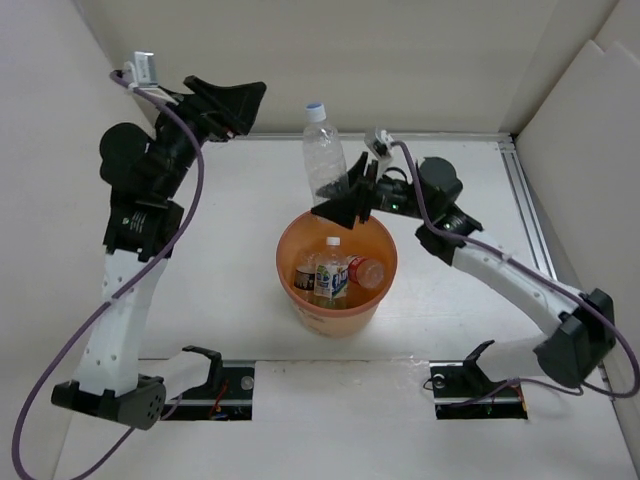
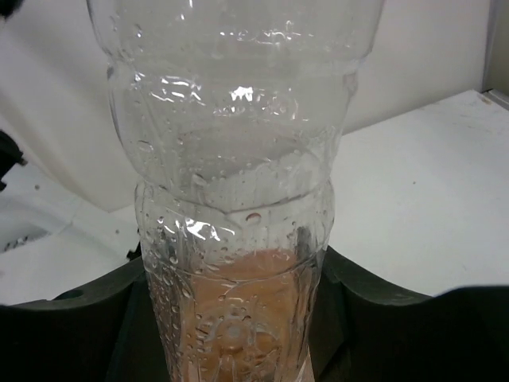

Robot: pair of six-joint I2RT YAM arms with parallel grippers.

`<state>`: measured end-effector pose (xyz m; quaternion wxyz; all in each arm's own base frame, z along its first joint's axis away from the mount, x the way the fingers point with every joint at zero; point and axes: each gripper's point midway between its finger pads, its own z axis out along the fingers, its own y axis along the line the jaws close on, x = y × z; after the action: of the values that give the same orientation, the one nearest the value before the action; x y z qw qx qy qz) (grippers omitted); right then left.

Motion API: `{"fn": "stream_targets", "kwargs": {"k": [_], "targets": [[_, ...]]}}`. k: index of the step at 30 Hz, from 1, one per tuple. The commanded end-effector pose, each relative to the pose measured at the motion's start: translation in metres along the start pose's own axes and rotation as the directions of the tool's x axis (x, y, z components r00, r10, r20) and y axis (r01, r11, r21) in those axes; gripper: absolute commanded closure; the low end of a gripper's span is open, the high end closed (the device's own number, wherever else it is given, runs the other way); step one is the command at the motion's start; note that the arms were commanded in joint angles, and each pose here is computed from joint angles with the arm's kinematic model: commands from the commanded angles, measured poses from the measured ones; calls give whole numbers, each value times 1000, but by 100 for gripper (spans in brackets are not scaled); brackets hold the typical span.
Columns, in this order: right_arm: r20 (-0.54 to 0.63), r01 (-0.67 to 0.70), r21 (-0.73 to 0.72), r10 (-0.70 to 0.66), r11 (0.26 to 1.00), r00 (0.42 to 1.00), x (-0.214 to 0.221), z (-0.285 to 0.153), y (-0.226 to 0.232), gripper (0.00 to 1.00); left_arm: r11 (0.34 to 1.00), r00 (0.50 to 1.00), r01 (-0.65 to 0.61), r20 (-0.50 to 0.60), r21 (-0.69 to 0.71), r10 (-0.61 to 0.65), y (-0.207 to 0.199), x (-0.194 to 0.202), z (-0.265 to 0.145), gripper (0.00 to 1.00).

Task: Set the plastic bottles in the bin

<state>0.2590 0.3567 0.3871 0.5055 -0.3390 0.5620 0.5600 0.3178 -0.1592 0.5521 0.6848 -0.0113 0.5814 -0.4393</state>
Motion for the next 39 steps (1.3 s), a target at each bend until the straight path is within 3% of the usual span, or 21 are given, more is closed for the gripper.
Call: {"fn": "stream_targets", "kwargs": {"k": [1, 2, 3, 5, 7, 15, 19, 24, 29, 31, 34, 39], "targets": [[39, 138, 48, -140, 989, 989, -4, -18, 26, 88, 979, 993, -43, 102, -199, 64, 13, -36, -28, 0], [37, 142, 72, -145, 987, 989, 0, -24, 24, 76, 977, 992, -42, 110, -208, 66, 12, -39, -33, 0], [21, 125, 101, -128, 987, 992, 13, -30, 19, 42, 974, 991, -51, 108, -222, 76, 16, -37, -35, 0], [31, 127, 122, -131, 984, 991, 12, -41, 24, 9, 971, 993, -49, 94, -232, 72, 19, -29, -43, 0], [17, 115, 127, -118, 985, 993, 23, -47, 27, 0, 968, 994, -56, 75, -245, 77, 24, -22, -47, 0], [-1, 166, 300, -174, 939, 985, 11, -72, 21, 0, 926, 996, -84, -34, -368, 77, 62, 13, -58, 0], [-53, 206, 524, -210, 827, 976, -9, -99, -8, 0, 865, 993, -115, -80, -487, 88, 96, 33, -75, 0], [-137, 224, 790, -192, 571, 972, -33, -160, -36, 0, 761, 986, -166, -130, -628, 108, 136, 56, -108, 0], [-130, 200, 893, -194, 403, 972, -49, -216, -28, 0, 658, 972, -232, -184, -716, 143, 161, 70, -148, 0], [-147, 197, 923, -171, 331, 974, -44, -240, -28, 0, 589, 969, -247, -190, -770, 158, 175, 73, -168, 0], [-153, 187, 950, -147, 251, 977, -46, -268, -21, 0, 514, 979, -193, -125, -836, 164, 183, 72, -201, 0], [-188, 196, 970, -66, 141, 980, -30, -309, -11, 0, 495, 981, -106, -8, -863, 196, 177, 64, -240, 0]]}}
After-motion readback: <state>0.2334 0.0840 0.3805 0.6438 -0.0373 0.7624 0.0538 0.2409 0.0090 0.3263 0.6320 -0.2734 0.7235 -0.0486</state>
